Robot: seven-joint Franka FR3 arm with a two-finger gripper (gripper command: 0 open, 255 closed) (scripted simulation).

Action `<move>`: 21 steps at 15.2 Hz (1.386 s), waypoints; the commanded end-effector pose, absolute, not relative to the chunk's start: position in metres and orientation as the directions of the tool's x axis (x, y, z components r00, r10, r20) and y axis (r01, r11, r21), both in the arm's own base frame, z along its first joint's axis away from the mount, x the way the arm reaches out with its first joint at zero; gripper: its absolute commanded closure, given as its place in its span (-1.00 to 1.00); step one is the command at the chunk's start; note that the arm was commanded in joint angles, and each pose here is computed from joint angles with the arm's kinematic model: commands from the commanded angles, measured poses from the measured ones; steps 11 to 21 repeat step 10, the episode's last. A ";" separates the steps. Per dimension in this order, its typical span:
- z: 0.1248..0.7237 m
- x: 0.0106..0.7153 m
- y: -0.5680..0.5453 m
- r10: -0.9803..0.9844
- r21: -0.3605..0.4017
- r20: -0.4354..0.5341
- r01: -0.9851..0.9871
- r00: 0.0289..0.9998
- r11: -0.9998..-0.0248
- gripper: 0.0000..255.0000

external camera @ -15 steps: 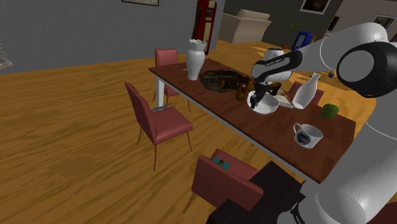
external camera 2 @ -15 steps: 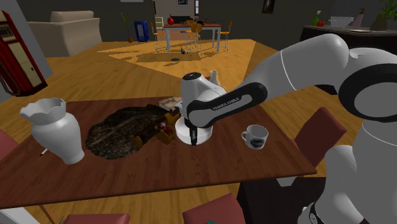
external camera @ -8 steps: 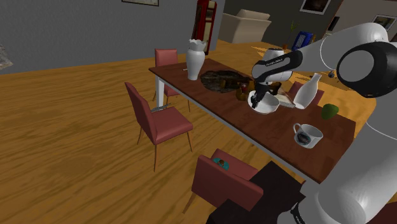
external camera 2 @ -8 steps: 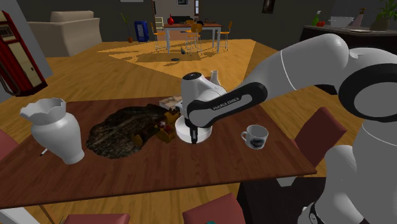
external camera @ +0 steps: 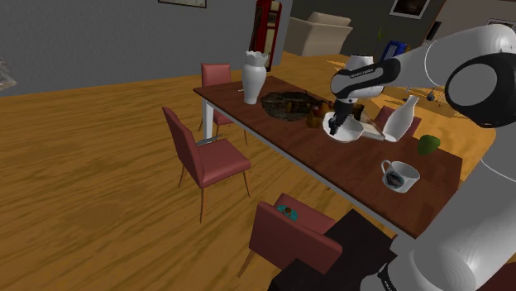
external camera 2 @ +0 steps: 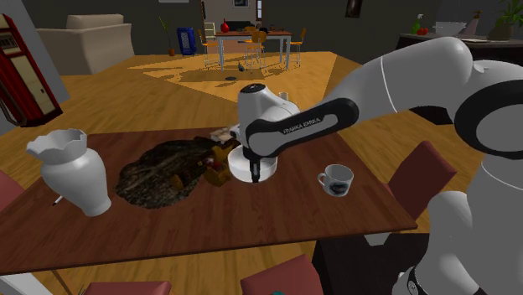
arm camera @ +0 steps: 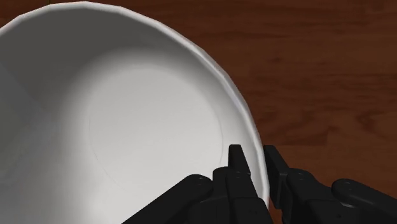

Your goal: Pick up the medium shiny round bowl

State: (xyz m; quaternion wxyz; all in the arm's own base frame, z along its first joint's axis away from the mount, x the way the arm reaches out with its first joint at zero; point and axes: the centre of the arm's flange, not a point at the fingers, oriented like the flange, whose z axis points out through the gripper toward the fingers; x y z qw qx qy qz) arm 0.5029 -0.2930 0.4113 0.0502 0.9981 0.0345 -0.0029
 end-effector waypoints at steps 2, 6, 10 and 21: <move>0.426 0.504 -0.291 0.069 0.101 -0.008 0.070 0.998 -0.992 1.00; 0.447 0.504 -0.291 0.069 0.101 -0.008 0.070 0.998 -0.992 1.00; 0.459 0.504 -0.291 0.069 0.101 -0.008 0.070 0.998 -0.992 1.00; 0.459 0.504 -0.291 0.069 0.101 -0.008 0.070 0.998 -0.992 1.00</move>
